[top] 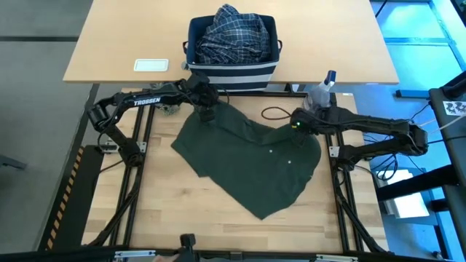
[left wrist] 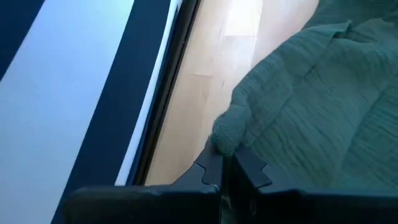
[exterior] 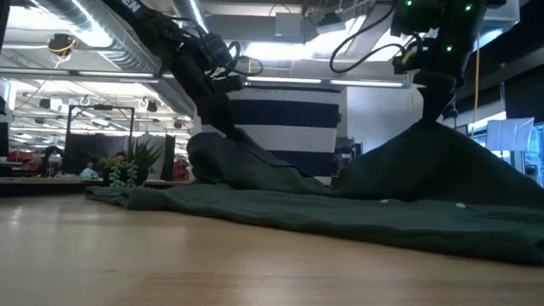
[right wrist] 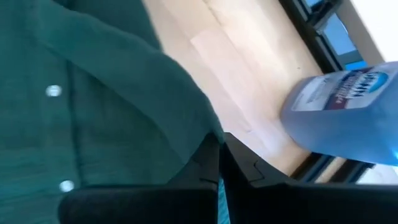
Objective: Fold Laundry from Bin
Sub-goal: Fold the green polo shirt
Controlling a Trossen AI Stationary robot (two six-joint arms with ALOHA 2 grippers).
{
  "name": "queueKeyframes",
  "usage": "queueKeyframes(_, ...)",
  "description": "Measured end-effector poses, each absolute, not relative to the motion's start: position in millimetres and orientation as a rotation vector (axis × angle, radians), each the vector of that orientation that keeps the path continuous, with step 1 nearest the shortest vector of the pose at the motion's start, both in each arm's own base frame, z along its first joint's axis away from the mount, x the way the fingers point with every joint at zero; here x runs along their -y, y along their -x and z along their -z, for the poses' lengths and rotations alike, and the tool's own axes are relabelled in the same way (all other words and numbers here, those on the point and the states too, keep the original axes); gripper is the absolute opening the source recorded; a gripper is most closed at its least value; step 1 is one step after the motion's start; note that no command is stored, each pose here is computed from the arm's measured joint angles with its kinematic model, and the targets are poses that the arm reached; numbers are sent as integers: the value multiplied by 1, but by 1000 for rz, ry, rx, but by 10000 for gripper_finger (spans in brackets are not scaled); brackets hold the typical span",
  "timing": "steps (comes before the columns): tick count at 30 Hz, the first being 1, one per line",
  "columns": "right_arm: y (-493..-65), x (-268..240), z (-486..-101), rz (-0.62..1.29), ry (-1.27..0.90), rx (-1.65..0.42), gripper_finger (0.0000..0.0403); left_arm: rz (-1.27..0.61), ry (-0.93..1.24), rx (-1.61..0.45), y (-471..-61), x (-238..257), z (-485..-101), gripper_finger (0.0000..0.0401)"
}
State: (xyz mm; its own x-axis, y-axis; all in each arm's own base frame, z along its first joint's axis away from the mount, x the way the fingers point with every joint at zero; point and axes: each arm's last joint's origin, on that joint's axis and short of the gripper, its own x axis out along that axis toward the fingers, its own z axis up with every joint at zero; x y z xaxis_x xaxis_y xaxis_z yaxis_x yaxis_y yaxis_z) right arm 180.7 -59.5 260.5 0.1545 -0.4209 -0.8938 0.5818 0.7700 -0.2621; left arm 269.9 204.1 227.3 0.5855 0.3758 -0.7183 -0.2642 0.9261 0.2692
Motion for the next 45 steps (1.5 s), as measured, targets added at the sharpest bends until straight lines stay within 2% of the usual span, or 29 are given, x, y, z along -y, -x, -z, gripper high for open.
queueKeyframes(7,-186,37,-261,702,-119,-1185,0,-362,-253,-890,-278,-195,-228,1)
queueKeyframes(14,-194,7,-255,649,-85,-1157,0,-385,-405,-810,-288,-194,-238,0)
queueKeyframes(19,-201,-10,-235,624,-73,-1216,0,-368,-496,-792,-290,-195,-241,0)
queueKeyframes(24,-209,-25,-209,591,-76,-1299,0,-369,-499,-822,-288,-197,-239,0)
queueKeyframes(31,-224,-43,-172,425,-221,-1341,3,-356,-457,-889,-281,-198,-234,0)
queueKeyframes(38,-238,-55,-154,245,-289,-1334,58,-348,-426,-879,-281,-198,-233,0)
queueKeyframes(45,-239,-66,-175,189,-261,-1337,117,-334,-412,-906,-276,-197,-224,0)
